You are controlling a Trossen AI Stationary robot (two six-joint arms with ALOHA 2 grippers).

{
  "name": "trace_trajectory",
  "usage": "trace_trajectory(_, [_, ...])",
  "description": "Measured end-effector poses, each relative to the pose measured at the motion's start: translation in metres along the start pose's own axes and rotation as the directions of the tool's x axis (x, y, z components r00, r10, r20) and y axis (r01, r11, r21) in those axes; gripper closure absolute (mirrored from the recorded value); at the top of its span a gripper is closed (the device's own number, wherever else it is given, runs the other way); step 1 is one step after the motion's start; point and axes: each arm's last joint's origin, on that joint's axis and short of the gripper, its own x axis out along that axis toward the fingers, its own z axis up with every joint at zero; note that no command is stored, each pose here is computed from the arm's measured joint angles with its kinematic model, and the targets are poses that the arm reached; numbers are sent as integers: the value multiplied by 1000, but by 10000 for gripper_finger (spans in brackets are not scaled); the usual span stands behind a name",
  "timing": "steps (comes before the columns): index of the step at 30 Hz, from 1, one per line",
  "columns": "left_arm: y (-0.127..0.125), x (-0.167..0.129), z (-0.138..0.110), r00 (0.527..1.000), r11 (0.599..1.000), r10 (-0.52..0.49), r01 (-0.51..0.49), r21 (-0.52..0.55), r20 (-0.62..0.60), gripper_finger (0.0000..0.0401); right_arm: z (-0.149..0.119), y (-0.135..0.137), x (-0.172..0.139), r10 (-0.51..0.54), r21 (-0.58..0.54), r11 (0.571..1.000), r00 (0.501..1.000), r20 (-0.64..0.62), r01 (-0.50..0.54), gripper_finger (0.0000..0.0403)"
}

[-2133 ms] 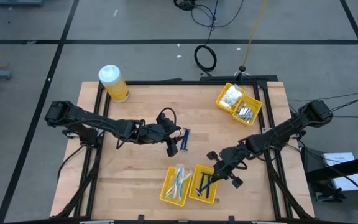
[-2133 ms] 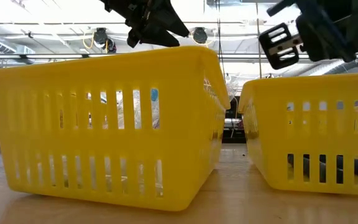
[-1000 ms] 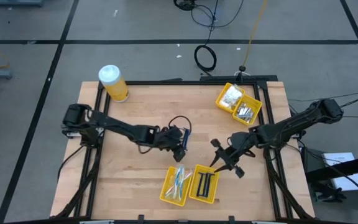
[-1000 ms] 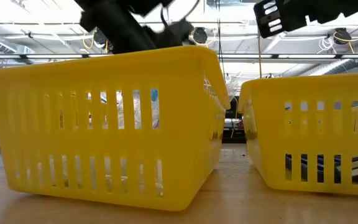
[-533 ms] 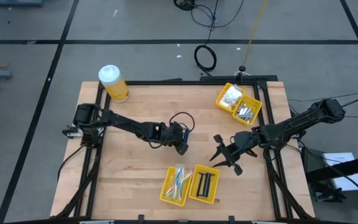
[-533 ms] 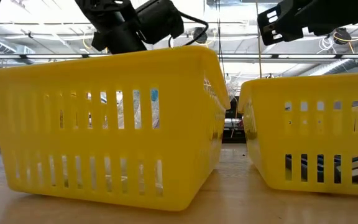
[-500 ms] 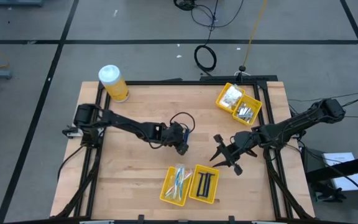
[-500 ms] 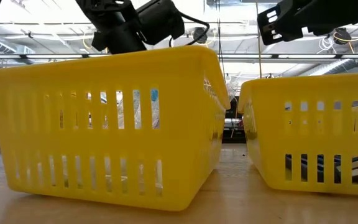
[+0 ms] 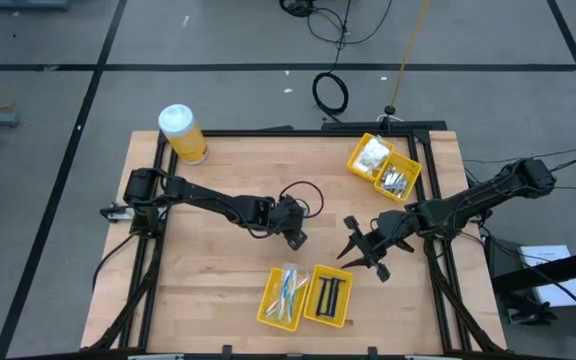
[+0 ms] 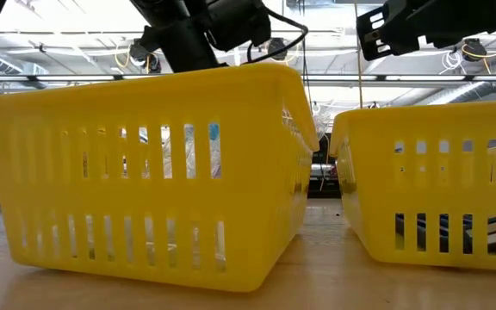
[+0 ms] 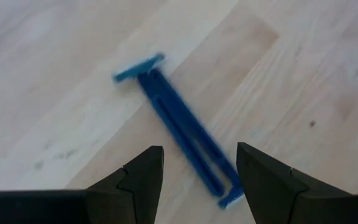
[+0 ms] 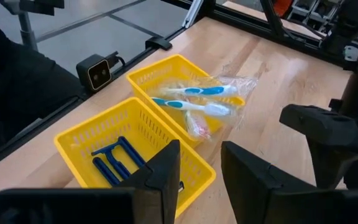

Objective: Pick & Place Travel size toiletries
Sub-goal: Put the blue rolled gauze into the bottom right yellow bin

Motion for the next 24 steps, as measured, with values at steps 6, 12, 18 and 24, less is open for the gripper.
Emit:
trace_trajectory(6, [0,6,-2,1000,999,4,-4,36,3,201,0,0,0,0,1,1000,1000,0,0,300])
trace_trajectory(12, [0,28,-10,1000,997,23,-21,74,-19,201,0,0,0,0,0,1000,1000,2,0,301])
trace_trajectory(18, [14,36,-14,990,994,110,-107,37,-91,201,0,0,0,1,1,1000,1000,-1,-1,302])
trace_trajectory(24, [29,27,-13,965,976,218,-220,8,-147,201,0,0,0,-15,-2,1000,1000,-4,15,304])
